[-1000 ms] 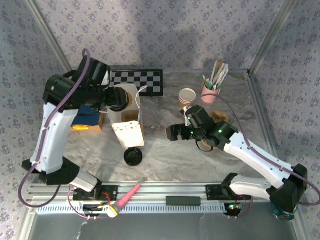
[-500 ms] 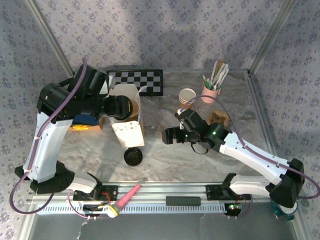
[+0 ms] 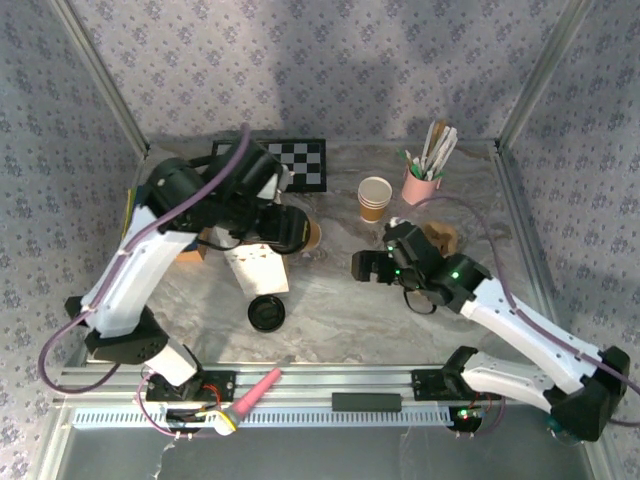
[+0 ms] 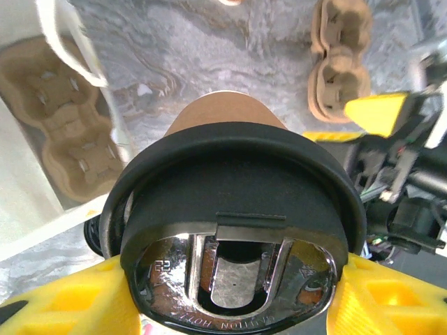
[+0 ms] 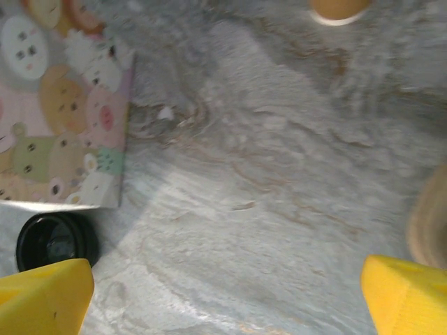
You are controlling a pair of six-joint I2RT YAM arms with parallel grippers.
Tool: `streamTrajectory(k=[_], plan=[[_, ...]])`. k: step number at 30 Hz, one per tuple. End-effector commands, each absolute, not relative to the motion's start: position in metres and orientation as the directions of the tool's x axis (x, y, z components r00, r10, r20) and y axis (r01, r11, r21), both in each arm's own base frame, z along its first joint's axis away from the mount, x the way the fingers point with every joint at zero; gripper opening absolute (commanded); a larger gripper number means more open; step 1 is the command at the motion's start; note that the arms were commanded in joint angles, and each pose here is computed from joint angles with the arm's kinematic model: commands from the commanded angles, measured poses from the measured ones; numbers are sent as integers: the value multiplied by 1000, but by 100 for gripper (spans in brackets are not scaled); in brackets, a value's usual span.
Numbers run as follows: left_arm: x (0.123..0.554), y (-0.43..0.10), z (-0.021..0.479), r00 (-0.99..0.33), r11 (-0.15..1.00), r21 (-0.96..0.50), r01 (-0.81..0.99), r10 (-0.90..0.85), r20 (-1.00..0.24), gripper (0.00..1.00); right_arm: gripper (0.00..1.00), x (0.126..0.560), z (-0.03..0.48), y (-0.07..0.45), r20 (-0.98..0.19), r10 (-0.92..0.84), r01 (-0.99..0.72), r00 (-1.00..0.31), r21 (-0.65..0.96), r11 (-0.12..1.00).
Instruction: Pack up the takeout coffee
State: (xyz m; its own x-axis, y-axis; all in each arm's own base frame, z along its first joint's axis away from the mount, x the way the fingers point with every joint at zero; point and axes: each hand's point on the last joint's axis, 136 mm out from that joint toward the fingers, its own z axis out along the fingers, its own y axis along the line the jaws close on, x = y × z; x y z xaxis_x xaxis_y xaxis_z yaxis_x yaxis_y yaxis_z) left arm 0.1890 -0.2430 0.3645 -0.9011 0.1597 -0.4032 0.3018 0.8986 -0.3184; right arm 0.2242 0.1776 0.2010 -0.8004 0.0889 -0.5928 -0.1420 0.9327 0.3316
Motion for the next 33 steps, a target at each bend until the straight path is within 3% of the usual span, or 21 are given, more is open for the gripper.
streamTrajectory(k=[1, 7, 20, 33], plan=[[175, -238, 333, -935, 937, -214, 277, 212, -283, 49, 100, 215, 193, 139, -573, 159, -27, -804, 302, 953], [182, -273, 285, -940, 943, -130, 305, 276, -201, 49, 100, 197, 193, 102, -568, 234, 51, -789, 320, 946], [201, -338, 186, -938, 937, -64, 344, 339, -72, 49, 100, 168, 187, 76, -549, 281, 98, -787, 338, 936], [203, -354, 125, -932, 932, -22, 362, 362, 2, 50, 100, 167, 181, 73, -539, 294, 118, -789, 338, 934]])
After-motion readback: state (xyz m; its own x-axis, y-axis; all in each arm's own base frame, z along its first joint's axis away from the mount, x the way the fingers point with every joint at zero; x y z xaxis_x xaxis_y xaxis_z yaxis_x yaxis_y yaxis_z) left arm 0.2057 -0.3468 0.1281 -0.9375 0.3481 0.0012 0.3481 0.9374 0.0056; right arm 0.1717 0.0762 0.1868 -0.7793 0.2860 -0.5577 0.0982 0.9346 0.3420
